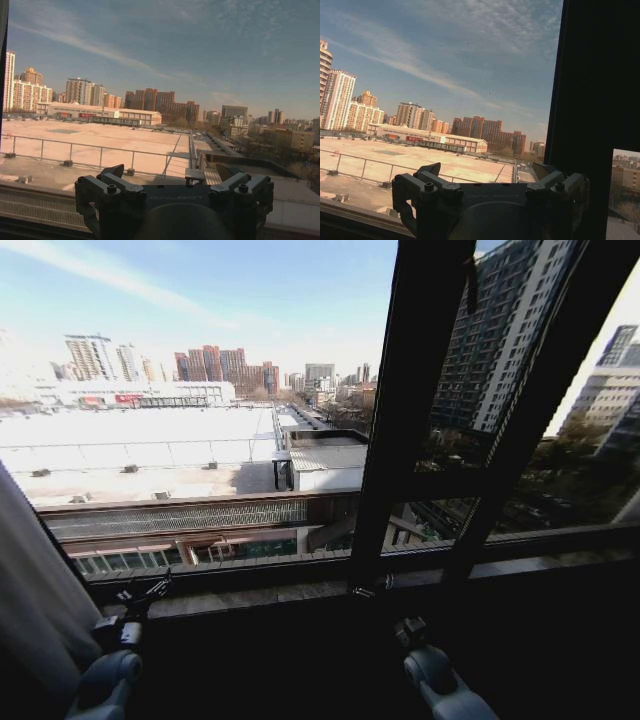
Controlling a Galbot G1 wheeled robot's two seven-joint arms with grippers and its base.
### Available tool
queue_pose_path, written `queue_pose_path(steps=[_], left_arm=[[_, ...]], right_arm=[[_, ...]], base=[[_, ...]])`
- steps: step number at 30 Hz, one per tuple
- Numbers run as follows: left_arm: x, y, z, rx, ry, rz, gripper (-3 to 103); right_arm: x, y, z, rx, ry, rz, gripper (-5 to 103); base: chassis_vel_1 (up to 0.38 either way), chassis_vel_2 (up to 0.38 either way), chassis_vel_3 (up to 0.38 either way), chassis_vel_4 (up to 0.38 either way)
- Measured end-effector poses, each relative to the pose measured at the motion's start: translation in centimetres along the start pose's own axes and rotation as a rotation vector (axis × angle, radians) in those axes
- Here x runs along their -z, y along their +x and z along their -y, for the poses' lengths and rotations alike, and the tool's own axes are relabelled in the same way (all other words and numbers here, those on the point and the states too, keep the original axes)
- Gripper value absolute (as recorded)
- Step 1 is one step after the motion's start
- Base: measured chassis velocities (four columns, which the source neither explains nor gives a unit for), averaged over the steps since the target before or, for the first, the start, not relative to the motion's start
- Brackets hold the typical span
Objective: Open the curtains by pulling them apart, changing their state from closed to fully open.
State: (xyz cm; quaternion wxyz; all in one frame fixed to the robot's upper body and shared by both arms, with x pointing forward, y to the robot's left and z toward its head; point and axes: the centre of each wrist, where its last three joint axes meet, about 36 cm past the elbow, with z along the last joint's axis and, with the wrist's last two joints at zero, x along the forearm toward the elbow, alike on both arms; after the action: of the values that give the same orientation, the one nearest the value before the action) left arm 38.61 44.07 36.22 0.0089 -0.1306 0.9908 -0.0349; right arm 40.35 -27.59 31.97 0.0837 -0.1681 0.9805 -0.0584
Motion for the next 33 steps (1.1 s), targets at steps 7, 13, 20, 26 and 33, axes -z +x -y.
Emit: queue_pose_path(steps=[7, 13, 20, 26, 33], left_arm=[[0.0, -0.01, -0.01, 0.0, 0.0, 0.001, 100], [-0.01, -0.02, -0.01, 0.0, 0.0, 0.001, 100], [-0.03, -0.02, -0.01, -0.001, 0.0, 0.0, 100], [-0.03, -0.02, -0.01, -0.001, 0.0, 0.0, 100], [-0.03, -0.02, -0.01, -0.001, 0.0, 0.0, 100]], right_arm=[[0.0, 0.0, 0.0, 0.0, 0.0, 0.0, 100], [0.0, 0.0, 0.0, 0.0, 0.0, 0.0, 100], [0.0, 0.0, 0.0, 0.0, 0.0, 0.0, 100], [0.0, 0.0, 0.0, 0.0, 0.0, 0.0, 100], [0.0, 0.0, 0.0, 0.0, 0.0, 0.0, 100]], base=[[-0.077, -0.071, 0.084, 0.09], [-0.187, -0.198, 0.195, 0.202], [-0.307, -0.289, 0.303, 0.298], [-0.342, -0.33, 0.343, 0.331], [-0.366, -0.35, 0.369, 0.362]])
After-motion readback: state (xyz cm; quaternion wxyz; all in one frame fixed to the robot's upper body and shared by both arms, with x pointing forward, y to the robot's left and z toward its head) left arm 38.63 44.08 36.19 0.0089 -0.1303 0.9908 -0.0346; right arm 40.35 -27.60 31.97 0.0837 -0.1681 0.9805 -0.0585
